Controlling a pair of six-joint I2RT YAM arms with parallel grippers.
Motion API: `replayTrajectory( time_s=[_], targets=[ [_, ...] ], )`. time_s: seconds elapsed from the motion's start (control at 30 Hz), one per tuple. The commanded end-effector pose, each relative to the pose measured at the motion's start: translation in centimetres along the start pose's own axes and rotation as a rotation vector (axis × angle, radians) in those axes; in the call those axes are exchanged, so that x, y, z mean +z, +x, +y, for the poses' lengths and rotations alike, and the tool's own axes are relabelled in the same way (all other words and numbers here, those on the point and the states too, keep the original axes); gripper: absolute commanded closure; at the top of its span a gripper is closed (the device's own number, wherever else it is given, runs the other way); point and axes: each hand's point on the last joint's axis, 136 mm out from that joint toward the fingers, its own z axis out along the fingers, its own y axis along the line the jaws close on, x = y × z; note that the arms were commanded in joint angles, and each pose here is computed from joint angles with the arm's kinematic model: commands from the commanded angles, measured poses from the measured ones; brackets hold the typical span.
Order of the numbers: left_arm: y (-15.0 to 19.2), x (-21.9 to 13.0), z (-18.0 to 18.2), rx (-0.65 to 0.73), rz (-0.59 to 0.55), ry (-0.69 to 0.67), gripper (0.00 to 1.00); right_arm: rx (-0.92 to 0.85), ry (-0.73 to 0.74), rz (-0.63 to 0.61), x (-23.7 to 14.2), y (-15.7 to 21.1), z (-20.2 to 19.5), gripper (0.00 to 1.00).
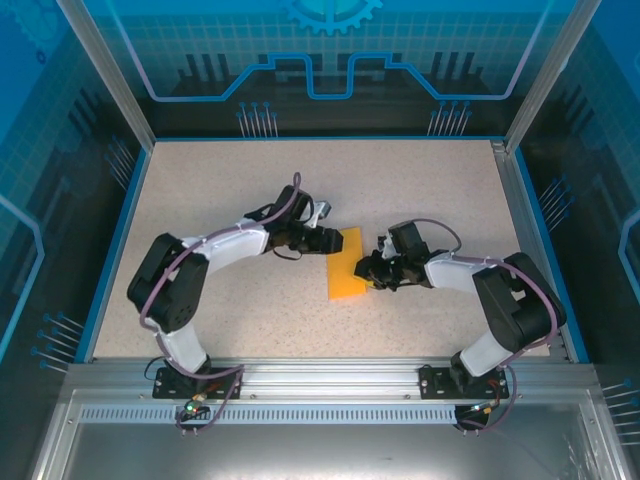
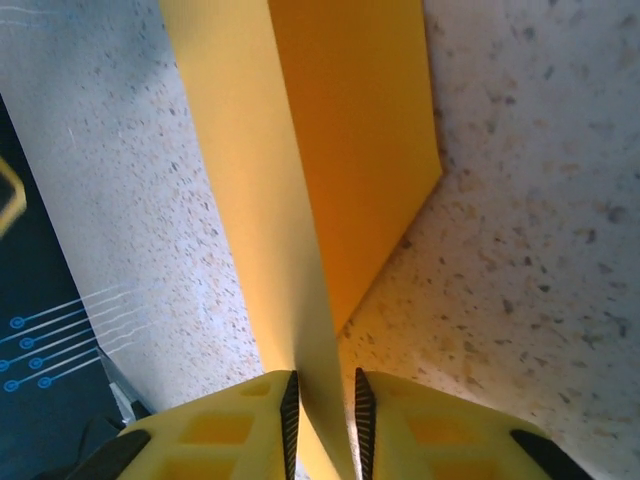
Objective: Fold a paper plane with a square sheet of paper (pick it up from the middle)
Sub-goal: Third fold the triangle at the center of the table.
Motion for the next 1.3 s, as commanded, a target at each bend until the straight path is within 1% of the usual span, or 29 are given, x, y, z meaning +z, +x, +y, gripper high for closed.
replayTrajectory(
  time_s=[0.0,0.07,0.13,0.27,0.37,0.47,0.63,0.77,0.9,1.0,1.03,1.07,1.13,1.17,1.27],
  targets=[
    [2.5,0.3,-1.8,0.151,-0.007,-0.025,0.41,-0.001,0.018,0.022,-0.7,-0.3,-0.4,0.79],
    [3.8,0.5,-2.2,0.215,-0.012,-0.058,0.4,0.001,0.001,0.033,-0.7,-0.6,-0.2,0.84],
    [5.0,0.7,-2.7,0.31,-0.013,-0.109,0.38,0.01,-0.003,0.045,-0.7,-0.9,-0.3,0.88],
    [7.6,1.9,-3.5,0.507,0.035,-0.222,0.36,0.01,-0.023,0.074,-0.6,-1.1,0.3,0.89],
    [8.9,2.7,-4.2,0.619,0.045,-0.277,0.34,0.013,-0.028,0.089,-0.4,-1.2,0.5,0.88],
    [9.4,3.1,-4.5,0.662,0.045,-0.299,0.31,0.013,-0.02,0.096,-0.5,-1.2,0.5,0.88],
    [8.9,3.9,-4.9,0.713,0.011,-0.354,0.28,0.014,-0.026,0.102,-0.6,-1.2,0.6,0.88],
    [8.6,4.9,-5.0,0.75,-0.004,-0.394,0.29,0.014,-0.031,0.102,-0.8,-1.2,0.7,0.88],
    [8.2,5.3,-5.2,0.747,-0.018,-0.397,0.3,0.023,-0.031,0.101,-1.0,-1.2,0.4,0.88],
    [7.9,4.9,-5.0,0.737,-0.047,-0.415,0.33,0.028,-0.027,0.1,-0.9,-1.2,0.2,0.87],
    [7.9,4.8,-5.1,0.733,-0.052,-0.412,0.35,0.03,-0.026,0.099,-0.9,-1.3,0.1,0.87],
    [7.9,4.7,-5.1,0.73,-0.056,-0.409,0.4,0.03,-0.027,0.1,-0.9,-1.2,0.1,0.87],
    [7.7,4.5,-5.3,0.716,-0.069,-0.404,0.52,0.034,-0.025,0.1,-0.9,-1.2,-0.1,0.86],
    [7.7,4.4,-5.3,0.711,-0.076,-0.405,0.56,0.035,-0.027,0.1,-1.0,-1.2,-0.1,0.86],
    [7.5,4.3,-5.2,0.705,-0.087,-0.411,0.72,0.036,-0.027,0.096,-1.1,-1.3,-0.1,0.85]
  ],
)
